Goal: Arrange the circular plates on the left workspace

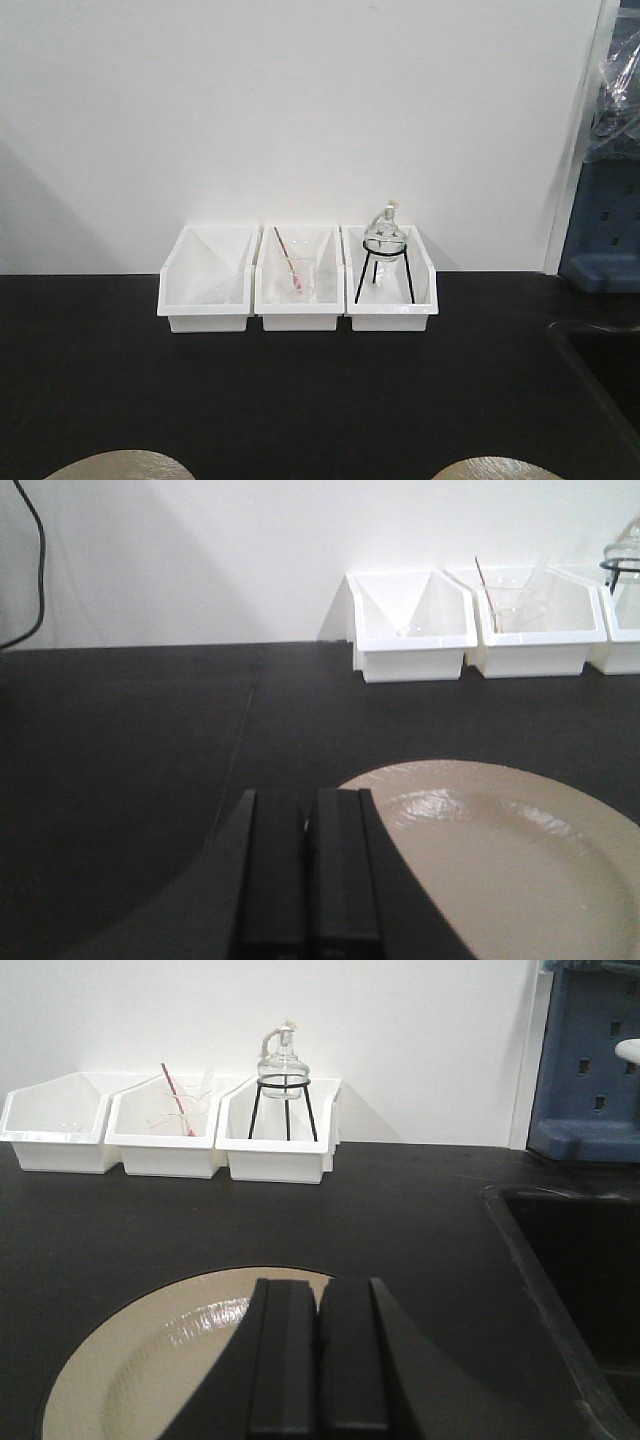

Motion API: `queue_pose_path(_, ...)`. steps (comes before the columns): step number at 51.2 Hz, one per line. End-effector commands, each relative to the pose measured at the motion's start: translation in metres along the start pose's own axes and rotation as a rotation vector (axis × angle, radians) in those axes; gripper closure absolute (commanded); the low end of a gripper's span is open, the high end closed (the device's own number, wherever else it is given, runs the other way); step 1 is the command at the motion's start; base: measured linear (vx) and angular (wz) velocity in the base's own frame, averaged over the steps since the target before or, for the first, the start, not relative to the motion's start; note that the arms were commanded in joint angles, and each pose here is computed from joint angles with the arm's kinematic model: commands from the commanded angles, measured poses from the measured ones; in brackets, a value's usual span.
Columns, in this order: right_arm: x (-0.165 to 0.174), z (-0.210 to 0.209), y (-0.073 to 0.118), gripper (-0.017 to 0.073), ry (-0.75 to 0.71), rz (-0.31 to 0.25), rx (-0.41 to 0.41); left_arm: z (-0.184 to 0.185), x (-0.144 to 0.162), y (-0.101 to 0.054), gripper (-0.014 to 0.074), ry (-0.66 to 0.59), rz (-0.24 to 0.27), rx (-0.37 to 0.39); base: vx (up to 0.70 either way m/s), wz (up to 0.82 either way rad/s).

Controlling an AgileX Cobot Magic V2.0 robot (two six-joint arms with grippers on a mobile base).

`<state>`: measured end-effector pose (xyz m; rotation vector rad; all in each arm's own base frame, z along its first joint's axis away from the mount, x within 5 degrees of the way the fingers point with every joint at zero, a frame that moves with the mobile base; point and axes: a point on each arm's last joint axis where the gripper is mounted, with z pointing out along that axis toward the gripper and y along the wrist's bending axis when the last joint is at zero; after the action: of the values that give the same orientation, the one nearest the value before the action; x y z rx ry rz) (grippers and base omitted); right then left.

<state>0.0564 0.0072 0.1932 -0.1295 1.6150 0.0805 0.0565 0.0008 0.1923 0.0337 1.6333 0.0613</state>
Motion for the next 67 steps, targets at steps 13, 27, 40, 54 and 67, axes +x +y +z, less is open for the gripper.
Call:
queue_pose_path(13,-0.017,-0.003,0.001,0.0564,-0.235,0.046,-0.014,-0.003,-0.020,0.002,0.0594,-0.252,-0.016,-0.025,0.00,0.00)
queue_pose_path(27,-0.077,-0.019,-0.001,0.0564,-0.314,0.248,-0.039,-0.012,-0.050,0.003,0.0594,-0.241,-0.291,0.021,0.00,0.00)
queue_pose_path(40,-0.150,0.004,-0.002,0.0564,-0.134,0.243,-0.033,-0.013,-0.128,0.004,0.0594,-0.117,-0.293,0.058,0.00,0.00)
queue_pose_path(54,-0.182,0.103,0.010,0.0564,0.405,0.294,-0.105,0.066,-0.158,-0.016,0.0594,0.349,-0.340,0.236,0.00,0.00)
queue_pose_path(67,-0.159,0.187,0.056,0.0564,0.773,0.408,-0.631,0.140,-0.142,-0.056,0.0594,0.604,-0.535,0.618,0.00,0.00)
